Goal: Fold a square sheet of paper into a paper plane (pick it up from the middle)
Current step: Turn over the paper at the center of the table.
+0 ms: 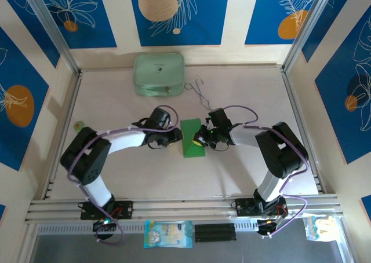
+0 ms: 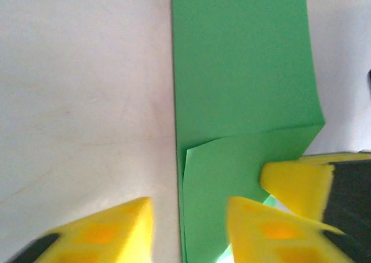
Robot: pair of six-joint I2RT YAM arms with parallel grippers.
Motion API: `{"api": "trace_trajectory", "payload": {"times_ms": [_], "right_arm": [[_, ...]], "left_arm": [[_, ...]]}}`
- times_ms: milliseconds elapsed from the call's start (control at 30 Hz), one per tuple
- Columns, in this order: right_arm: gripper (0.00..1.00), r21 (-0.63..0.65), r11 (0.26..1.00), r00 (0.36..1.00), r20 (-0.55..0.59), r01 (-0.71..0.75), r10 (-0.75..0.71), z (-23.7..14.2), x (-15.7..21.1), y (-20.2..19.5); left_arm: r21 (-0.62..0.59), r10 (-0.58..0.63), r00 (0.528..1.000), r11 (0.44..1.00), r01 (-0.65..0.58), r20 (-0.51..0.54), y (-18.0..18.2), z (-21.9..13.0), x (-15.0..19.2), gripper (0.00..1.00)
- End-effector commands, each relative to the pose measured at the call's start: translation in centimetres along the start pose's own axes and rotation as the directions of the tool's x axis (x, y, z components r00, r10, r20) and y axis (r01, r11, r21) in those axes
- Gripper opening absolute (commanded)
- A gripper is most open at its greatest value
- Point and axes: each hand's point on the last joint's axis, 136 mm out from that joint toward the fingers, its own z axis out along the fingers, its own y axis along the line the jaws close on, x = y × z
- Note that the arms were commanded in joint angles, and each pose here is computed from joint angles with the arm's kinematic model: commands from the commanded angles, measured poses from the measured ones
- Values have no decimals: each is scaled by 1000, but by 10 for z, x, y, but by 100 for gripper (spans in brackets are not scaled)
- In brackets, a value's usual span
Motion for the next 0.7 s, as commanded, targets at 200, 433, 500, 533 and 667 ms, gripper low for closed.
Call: {"api": "trace_trajectory", "payload": {"times_ms": [200,433,500,533,667], "right_arm": [[2,-328,938,993,16,114,-115,-56,-12,75],[3,-448,889,994,-14,91,-109,-73,-12,95],[3,-465,881,994,-22,83,-106,-75,-11,97],[3,-472,878,994,-22,82,-104,-76,-12,98],[3,-485,872,995,-31,65,-92,-78,-13,96]], "left_arm": [[315,-13,1000,949,9,10,-53,-50,-6,90],[487,-14,999,873,31,-39,-91,-56,6,100],[491,-6,999,871,28,-48,-95,-54,8,97],[500,-1,999,865,27,-51,-98,-54,8,94],[526,1,999,851,19,-37,-106,-58,4,82]]}}
